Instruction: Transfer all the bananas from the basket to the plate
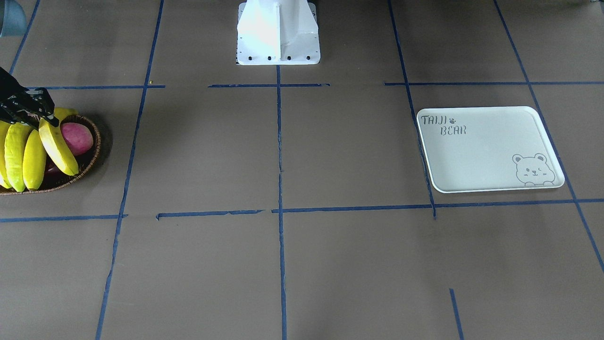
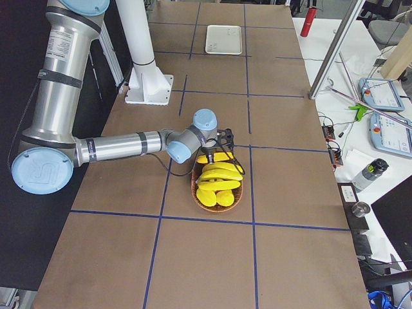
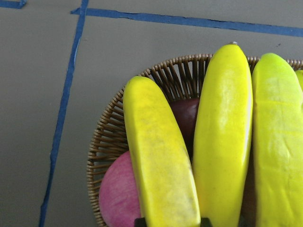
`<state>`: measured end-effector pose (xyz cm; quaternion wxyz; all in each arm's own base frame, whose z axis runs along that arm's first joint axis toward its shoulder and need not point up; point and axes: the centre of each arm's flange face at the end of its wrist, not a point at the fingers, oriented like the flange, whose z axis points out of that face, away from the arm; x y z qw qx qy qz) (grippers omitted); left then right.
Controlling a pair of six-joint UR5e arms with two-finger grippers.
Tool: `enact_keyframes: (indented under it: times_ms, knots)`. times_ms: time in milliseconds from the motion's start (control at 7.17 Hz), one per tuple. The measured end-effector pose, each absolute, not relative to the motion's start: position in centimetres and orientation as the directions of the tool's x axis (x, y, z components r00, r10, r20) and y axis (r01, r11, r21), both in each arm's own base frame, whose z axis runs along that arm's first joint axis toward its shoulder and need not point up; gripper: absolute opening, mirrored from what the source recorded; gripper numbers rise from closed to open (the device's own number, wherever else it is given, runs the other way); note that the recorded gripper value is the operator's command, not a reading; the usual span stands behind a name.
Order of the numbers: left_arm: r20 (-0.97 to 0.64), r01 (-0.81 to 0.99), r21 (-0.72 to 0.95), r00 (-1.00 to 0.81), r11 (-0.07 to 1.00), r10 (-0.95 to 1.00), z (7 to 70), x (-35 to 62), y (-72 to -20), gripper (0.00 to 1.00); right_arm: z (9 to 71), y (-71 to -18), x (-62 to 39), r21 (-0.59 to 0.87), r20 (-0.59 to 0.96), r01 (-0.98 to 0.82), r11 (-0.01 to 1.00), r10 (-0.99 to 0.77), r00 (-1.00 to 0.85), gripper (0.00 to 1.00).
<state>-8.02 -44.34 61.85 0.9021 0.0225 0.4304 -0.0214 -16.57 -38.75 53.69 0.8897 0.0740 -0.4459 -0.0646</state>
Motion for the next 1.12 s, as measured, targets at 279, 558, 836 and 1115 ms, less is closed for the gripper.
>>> enact_keyframes:
  times_ms: [279,558,836,1115]
  knots:
    - [-0.777,0.058,0.022,0.629,0.998,-0.020,61.8,-8.0,-44.3,1.00,52.3,-38.5,-15.9,0.203,0.798,0.043,0.978,-0.190,0.572,0.00]
    - [-0.777,0.060,0.032,0.630,0.998,-0.013,61.1,-8.0,-44.4,1.00,48.9,-38.7,-14.5,0.238,0.822,0.017,0.971,-0.211,0.529,0.00]
    - [-0.776,0.064,0.058,0.630,0.996,0.004,56.7,-5.4,-45.6,1.00,44.0,-40.3,-15.2,0.285,0.844,-0.012,0.958,-0.245,0.477,0.00]
    - [-0.798,0.089,0.050,0.602,0.995,-0.014,50.6,0.5,-48.5,0.99,38.4,-42.3,-18.3,0.247,0.891,-0.065,0.967,-0.200,0.408,0.01]
